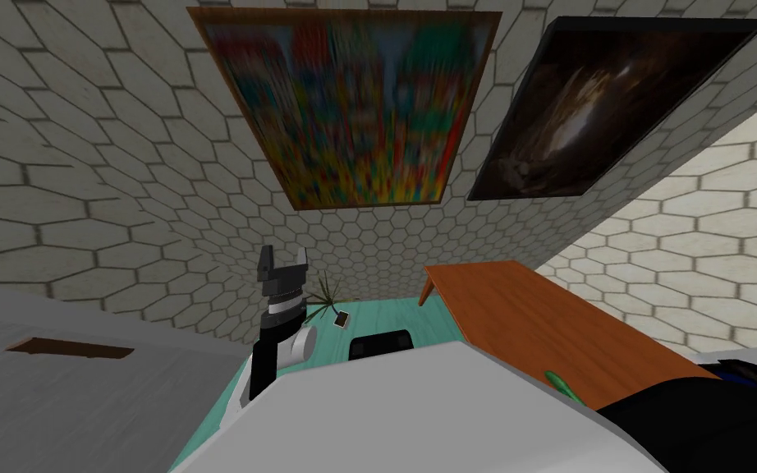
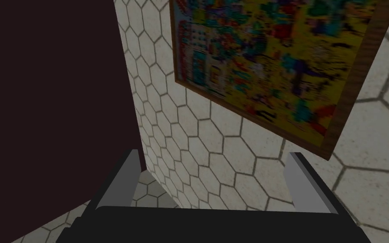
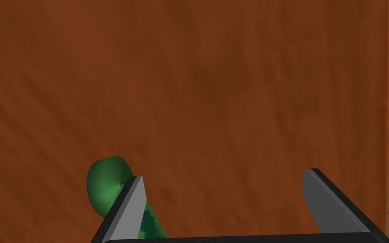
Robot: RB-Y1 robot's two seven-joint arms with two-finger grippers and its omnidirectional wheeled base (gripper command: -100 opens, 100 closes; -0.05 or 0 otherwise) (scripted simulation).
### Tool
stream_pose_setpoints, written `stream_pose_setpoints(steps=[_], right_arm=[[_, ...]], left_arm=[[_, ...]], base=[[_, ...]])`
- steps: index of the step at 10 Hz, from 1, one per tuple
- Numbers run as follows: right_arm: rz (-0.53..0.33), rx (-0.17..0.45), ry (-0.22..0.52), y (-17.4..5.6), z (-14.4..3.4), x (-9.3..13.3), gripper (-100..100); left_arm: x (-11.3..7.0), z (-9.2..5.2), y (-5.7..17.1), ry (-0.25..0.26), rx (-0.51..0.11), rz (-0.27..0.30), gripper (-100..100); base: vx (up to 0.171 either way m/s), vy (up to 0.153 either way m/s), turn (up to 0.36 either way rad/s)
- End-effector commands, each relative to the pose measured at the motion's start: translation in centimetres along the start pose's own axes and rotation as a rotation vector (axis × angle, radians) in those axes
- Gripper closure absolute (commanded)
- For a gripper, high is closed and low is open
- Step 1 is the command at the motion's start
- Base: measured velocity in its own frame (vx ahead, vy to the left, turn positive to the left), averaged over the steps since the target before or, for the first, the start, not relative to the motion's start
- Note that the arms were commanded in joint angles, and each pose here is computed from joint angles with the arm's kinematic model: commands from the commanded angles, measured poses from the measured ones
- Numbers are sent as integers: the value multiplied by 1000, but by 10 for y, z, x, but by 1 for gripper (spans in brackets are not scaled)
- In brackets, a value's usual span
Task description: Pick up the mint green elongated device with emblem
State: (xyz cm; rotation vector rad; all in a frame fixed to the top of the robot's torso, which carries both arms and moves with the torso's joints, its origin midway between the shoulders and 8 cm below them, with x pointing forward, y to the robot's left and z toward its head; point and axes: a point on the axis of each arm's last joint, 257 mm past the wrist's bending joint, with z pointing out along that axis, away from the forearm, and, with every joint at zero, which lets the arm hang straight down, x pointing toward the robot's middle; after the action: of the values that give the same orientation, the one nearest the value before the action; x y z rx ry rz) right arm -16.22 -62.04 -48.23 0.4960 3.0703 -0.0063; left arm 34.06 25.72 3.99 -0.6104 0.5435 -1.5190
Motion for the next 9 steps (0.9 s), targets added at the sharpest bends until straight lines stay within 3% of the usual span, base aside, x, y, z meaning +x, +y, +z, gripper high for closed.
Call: stream_pose_setpoints(steps=[1,4,8,9], right_arm=[[-10,9,-2,-5,-2,-2,-100],[-53,16,-25,-9,1,-26,-100],[-78,-25,-58,13,17,-49,-100],[-87,-58,-78,30,28,-61,-100]], left_arm=[[0,0,0,0,0,0,0],[0,0,0,0,0,0,0],[0,0,0,0,0,0,0],[0,0,0,0,0,0,0]], base=[[-15,-55,147],[-45,-115,260],[-43,-124,155],[-46,-66,121]])
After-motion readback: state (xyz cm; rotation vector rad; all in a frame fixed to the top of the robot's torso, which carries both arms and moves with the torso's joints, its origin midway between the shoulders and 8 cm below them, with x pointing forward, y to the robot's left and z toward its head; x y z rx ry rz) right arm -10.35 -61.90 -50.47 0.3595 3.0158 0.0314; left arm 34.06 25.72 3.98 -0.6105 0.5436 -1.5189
